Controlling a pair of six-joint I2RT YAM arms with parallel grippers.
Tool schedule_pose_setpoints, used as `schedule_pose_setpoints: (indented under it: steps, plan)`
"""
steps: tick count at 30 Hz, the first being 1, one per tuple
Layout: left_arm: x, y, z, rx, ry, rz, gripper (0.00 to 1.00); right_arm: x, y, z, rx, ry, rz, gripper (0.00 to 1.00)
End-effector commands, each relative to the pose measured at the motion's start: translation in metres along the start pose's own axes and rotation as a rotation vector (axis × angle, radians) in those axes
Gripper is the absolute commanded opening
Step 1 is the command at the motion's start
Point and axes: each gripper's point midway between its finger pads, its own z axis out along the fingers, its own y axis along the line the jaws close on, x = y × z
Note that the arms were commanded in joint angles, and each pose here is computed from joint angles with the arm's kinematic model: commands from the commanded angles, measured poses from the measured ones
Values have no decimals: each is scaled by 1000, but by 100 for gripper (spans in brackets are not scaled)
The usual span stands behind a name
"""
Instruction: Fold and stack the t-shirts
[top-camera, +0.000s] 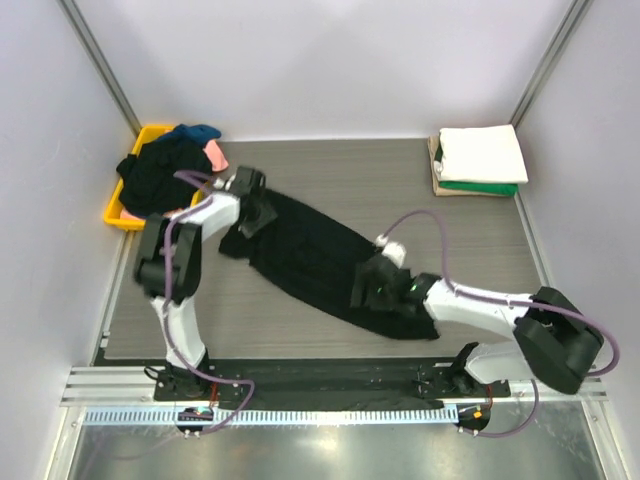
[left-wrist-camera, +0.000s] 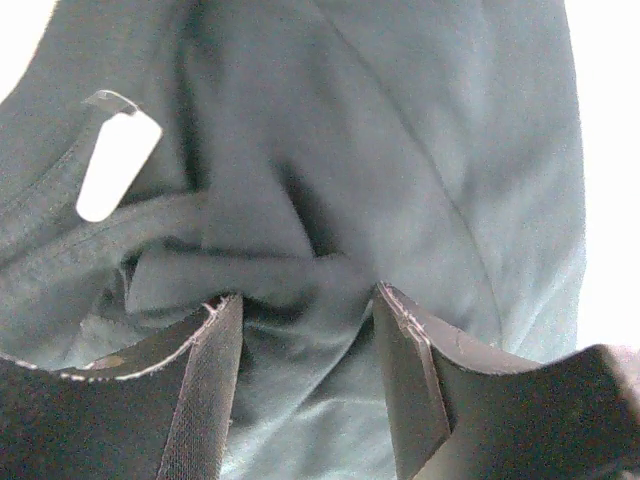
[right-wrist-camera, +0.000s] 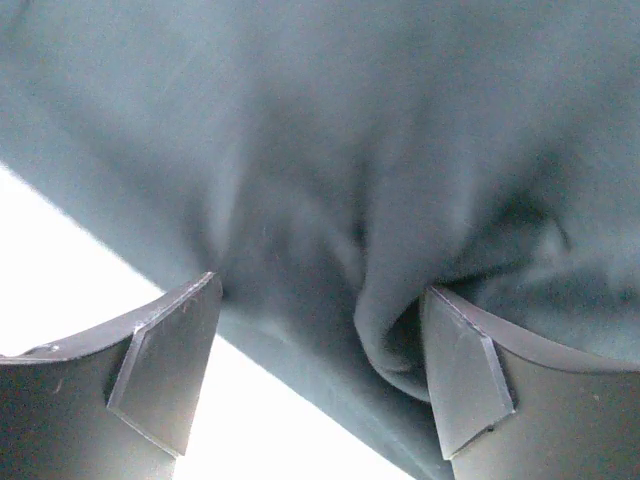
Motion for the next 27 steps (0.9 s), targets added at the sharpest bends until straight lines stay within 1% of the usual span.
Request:
schedule_pose_setpoints:
  steps: [1, 2, 3, 4, 5, 6, 7, 8, 10, 11, 12, 13, 14, 15, 16, 17, 18, 19, 20, 21, 22, 23, 24, 25, 26, 27]
  plan:
    - [-2, -49, 54, -10, 45, 73, 55, 97, 28, -34, -48, 206, 45, 83]
    - [-13, -79, 56, 45, 41, 106, 55, 117, 62, -55, -141, 214, -27, 83]
    - [-17, -103, 60, 107, 56, 190, 55, 122, 80, -66, -182, 211, -30, 83]
    - [-20, -159, 64, 256, 112, 229, 55, 123, 94, -76, -206, 199, -56, 83]
    - [-15, -185, 59, 318, 132, 281, 55, 126, 113, -97, -221, 188, -117, 85]
    - [-10, -201, 60, 344, 152, 316, 56, 115, 118, -103, -203, 129, -133, 85]
    - [-24, -233, 39, 421, 113, 366, 57, 108, 122, -110, -192, 105, -146, 87]
    - [-19, -248, 28, 474, 113, 393, 63, 96, 125, -124, -173, 84, -157, 87]
    - [-29, -275, 1, 589, 67, 403, 75, 77, 127, -135, -167, 16, -167, 88]
    - [-31, -278, -28, 629, 65, 409, 84, 67, 127, -145, -172, -8, -167, 89]
    - [-36, -281, -42, 653, 35, 415, 88, 59, 126, -149, -169, -35, -168, 89]
    - [-51, -289, -68, 691, -45, 425, 90, 47, 123, -150, -154, -84, -183, 90]
    - [-57, -281, -79, 667, -76, 429, 93, 38, 120, -152, -139, -107, -183, 92]
    - [-77, -272, -113, 635, -162, 419, 94, 30, 116, -152, -129, -119, -185, 92]
    - [-82, -258, -125, 585, -171, 412, 95, 14, 108, -145, -90, -127, -155, 92]
    - [-89, -248, -137, 554, -187, 393, 95, 5, 102, -142, -75, -134, -167, 92]
    - [-103, -234, -168, 535, -231, 369, 95, -3, 99, -139, -63, -139, -161, 92]
    - [-110, -213, -175, 486, -218, 344, 95, -14, 96, -135, -55, -145, -148, 92]
    - [-115, -199, -190, 469, -228, 331, 95, -31, 96, -127, -60, -157, -151, 92]
    - [-116, -177, -209, 436, -244, 323, 95, -41, 95, -122, -61, -156, -140, 92]
    - [-115, -155, -220, 394, -242, 316, 95, -47, 93, -111, -44, -142, -148, 92]
    - [-108, -139, -223, 366, -234, 324, 95, -68, 93, -104, -47, -139, -104, 92]
    - [-101, -126, -228, 351, -235, 350, 95, -77, 88, -95, -23, -136, -132, 92]
    - [-85, -96, -232, 316, -239, 351, 95, -81, 85, -81, 12, -116, -146, 92]
    - [-74, -84, -232, 309, -232, 353, 95, -106, 81, -74, 28, -137, -113, 92]
    - [-63, -72, -234, 315, -229, 348, 95, -113, 81, -67, 29, -125, -144, 92]
